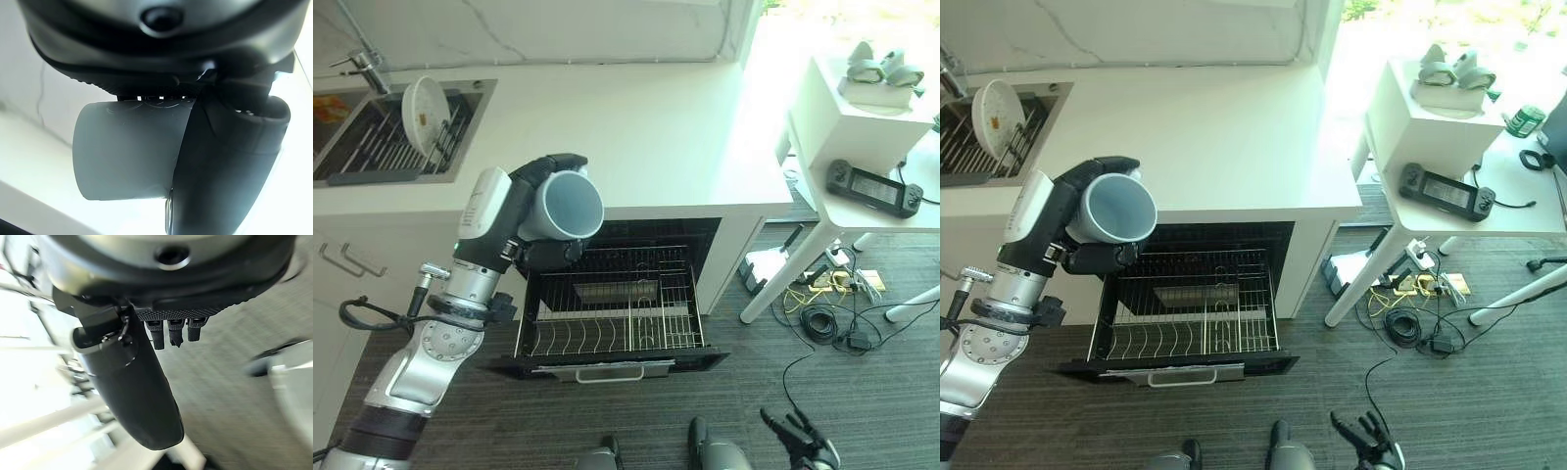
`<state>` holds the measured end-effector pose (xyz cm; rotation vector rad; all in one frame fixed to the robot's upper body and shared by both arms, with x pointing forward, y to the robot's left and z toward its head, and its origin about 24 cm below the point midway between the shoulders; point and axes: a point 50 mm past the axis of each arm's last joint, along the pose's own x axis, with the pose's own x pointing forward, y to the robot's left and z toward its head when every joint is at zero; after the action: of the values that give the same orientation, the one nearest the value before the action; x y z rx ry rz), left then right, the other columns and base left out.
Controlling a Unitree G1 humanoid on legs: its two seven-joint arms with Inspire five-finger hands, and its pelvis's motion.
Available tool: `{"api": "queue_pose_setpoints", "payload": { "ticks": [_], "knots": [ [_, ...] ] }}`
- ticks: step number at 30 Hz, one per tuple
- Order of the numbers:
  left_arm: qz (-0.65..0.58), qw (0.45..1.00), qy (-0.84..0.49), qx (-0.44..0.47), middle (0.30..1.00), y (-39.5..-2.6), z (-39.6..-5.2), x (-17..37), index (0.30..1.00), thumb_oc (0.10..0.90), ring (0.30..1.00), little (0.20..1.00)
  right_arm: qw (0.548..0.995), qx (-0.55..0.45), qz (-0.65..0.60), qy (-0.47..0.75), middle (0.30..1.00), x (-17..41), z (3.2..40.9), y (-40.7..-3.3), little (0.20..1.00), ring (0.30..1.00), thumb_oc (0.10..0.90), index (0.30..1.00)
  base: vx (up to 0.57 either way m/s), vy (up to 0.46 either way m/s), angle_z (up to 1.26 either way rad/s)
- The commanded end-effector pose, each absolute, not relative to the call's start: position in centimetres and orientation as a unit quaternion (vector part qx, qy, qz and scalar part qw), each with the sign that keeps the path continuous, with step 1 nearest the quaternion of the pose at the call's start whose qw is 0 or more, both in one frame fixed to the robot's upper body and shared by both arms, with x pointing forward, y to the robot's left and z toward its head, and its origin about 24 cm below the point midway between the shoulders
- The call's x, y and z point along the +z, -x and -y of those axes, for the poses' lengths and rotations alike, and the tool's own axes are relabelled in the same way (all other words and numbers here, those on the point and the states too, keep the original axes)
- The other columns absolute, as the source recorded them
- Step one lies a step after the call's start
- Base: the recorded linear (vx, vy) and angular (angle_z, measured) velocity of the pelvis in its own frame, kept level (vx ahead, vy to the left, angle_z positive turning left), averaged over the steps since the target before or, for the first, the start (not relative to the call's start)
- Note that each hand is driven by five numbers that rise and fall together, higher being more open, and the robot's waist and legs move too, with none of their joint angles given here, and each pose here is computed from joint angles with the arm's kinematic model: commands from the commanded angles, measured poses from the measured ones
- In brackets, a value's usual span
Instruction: Place the dishes in the dishwasher.
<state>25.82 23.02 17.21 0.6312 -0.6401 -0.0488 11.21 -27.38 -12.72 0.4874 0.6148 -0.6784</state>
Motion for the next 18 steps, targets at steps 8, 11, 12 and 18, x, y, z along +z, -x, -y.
{"api": "queue_pose_setpoints", "payload": {
  "ticks": [8,11,12,18],
  "knots": [
    [0.352,0.932,0.039,-0.073,0.3,-26.8,-20.8,17.9,0.3,0.4,0.3,0.3,0.886,-0.41,0.105,-0.19,0.9,-0.8,34.7,-15.4,0.9,0.9,0.8,0.9,0.01,-0.04,-0.16],
    [0.319,0.926,0.173,-0.102,0.3,-27.3,-19.6,16.3,0.3,0.4,0.3,0.3,0.895,-0.367,0.204,-0.153,0.9,4.5,34.6,-17.4,0.9,0.9,0.8,0.9,-0.01,-0.002,-0.18],
    [0.297,0.918,0.236,-0.113,0.3,-27.5,-19.1,15.5,0.3,0.4,0.3,0.3,0.901,-0.337,0.236,-0.138,0.9,6.3,33.8,-18.2,0.9,0.9,0.8,0.9,-0.01,0.015,-0.26],
    [0.287,0.923,0.244,-0.081,0.3,-27.3,-18.8,14.8,0.3,0.4,0.3,0.3,0.923,-0.165,0.33,-0.107,0.9,11.9,30.3,-20.0,0.9,0.9,0.8,0.9,-0.01,0.015,-0.14]
  ]
}}
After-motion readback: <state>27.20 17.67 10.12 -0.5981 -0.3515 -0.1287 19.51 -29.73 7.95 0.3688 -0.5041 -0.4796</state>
